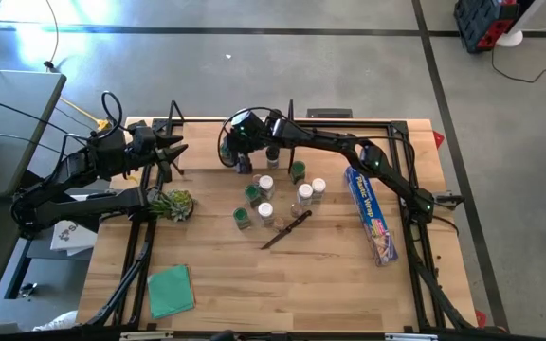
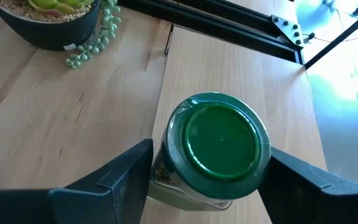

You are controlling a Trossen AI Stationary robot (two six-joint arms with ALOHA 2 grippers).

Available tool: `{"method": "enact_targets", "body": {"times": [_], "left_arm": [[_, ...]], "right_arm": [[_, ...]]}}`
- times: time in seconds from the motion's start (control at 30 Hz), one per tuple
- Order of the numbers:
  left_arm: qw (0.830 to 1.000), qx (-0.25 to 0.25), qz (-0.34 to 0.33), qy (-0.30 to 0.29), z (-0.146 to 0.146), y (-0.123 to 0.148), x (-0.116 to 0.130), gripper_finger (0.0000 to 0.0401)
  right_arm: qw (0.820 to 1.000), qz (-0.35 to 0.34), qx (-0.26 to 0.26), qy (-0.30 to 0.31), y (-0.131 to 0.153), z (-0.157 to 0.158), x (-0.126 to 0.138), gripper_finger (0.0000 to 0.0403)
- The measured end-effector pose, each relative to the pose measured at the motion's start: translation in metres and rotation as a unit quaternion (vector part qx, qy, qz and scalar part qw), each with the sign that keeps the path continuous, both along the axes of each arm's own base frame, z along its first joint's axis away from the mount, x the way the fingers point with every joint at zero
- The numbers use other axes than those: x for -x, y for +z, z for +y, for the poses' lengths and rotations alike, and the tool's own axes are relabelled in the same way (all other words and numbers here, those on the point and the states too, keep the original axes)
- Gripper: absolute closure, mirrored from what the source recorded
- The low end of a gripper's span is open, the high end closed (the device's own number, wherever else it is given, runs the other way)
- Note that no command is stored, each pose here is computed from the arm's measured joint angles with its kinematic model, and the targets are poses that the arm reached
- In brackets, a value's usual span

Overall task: Shelf spices
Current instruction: Put the green lid seasoning bottle on the shelf

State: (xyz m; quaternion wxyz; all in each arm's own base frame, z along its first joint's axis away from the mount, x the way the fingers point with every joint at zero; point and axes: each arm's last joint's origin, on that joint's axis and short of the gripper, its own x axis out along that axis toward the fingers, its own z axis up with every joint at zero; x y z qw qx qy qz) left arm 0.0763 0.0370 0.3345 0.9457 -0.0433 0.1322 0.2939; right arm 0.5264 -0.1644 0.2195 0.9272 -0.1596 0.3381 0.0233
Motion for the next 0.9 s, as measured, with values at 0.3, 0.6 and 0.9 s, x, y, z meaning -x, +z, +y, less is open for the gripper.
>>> {"method": "enact_targets", "body": {"times": [0.3,0.6,0.9], "left_arm": [[1.000,0.000,0.000,0.000,0.0000,0.0000,0.0000,0.0261],[1.000,0.000,0.000,0.000,0.0000,0.0000,0.0000,0.0261],[1.000,0.000,0.000,0.000,0.0000,0.0000,0.0000,0.0261]], "right_arm": [[1.000,-0.009,0.016,0.010,0.0016,-0.0002,-0.0013,0.0155],[1.000,-0.009,0.023,0.015,0.0016,-0.0002,-0.0013,0.0155],[0.999,-0.018,-0.002,0.031,0.0022,-0.0032,-0.0004,0.0155]]}}
